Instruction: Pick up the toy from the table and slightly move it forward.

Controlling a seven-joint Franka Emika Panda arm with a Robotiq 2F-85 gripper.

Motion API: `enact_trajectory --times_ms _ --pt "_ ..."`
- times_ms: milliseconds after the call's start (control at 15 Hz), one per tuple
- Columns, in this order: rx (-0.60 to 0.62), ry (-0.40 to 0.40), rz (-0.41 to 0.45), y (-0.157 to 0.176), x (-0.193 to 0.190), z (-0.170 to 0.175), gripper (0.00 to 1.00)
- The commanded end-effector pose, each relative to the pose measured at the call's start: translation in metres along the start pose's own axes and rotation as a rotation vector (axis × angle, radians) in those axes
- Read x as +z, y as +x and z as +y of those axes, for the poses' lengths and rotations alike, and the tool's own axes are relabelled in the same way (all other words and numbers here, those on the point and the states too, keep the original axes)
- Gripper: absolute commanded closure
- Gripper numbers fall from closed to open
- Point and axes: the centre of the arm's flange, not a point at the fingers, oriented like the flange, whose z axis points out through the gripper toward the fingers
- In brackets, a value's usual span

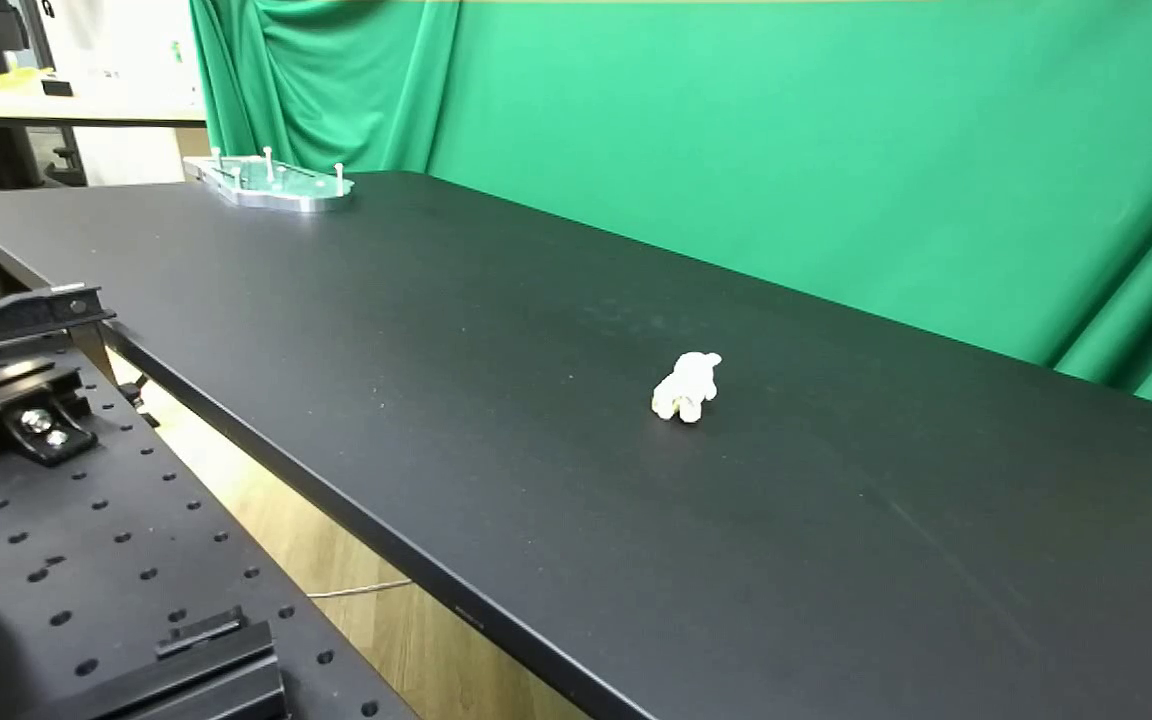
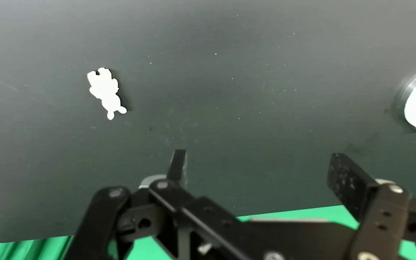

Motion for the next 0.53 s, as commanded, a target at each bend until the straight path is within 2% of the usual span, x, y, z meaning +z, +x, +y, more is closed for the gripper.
enact_trajectory --times_ms 0,200,467 --pt "0.000 0.000 0.000 0.000 0.000 0.000 0.00" --pt "-0.003 -0.014 0.006 0.000 0.002 0.002 0.00" --pt "0.006 -0.091 0.024 0.014 0.028 0.041 0.00"
